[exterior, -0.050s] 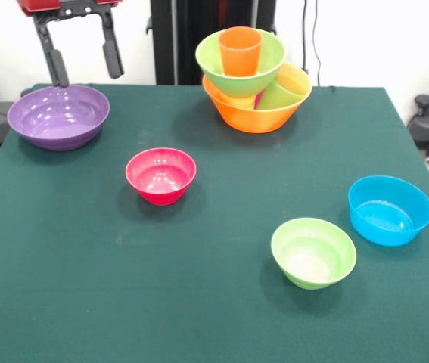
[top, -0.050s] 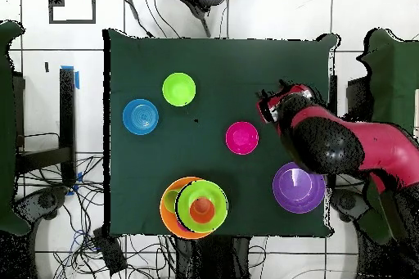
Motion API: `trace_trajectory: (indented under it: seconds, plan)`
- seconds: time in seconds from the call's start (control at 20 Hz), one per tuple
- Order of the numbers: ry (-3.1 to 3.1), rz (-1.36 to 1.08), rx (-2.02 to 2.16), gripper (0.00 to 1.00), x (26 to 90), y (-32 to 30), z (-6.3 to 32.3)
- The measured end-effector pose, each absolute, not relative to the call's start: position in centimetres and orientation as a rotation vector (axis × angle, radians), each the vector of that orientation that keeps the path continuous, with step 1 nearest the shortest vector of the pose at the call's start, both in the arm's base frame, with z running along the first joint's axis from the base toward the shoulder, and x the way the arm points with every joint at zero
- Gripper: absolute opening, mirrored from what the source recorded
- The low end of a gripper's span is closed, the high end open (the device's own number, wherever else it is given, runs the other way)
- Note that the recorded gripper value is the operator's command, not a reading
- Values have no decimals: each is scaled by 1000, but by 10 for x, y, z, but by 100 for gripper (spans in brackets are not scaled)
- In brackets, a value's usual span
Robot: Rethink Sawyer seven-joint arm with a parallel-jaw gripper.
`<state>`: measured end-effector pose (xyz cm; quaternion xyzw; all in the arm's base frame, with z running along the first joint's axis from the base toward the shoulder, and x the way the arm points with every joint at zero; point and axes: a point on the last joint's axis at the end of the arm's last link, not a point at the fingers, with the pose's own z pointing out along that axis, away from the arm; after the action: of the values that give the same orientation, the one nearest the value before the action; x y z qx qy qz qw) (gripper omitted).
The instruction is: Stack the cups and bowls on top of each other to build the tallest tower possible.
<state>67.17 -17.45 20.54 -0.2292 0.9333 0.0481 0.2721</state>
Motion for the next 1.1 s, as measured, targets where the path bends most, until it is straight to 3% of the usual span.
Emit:
trace_trajectory:
  seconds: [0.75,1.1]
  plan:
    - [2503,97,-601,100,697,-190,202]
    - [2505,54,-642,100,720,-164,198]
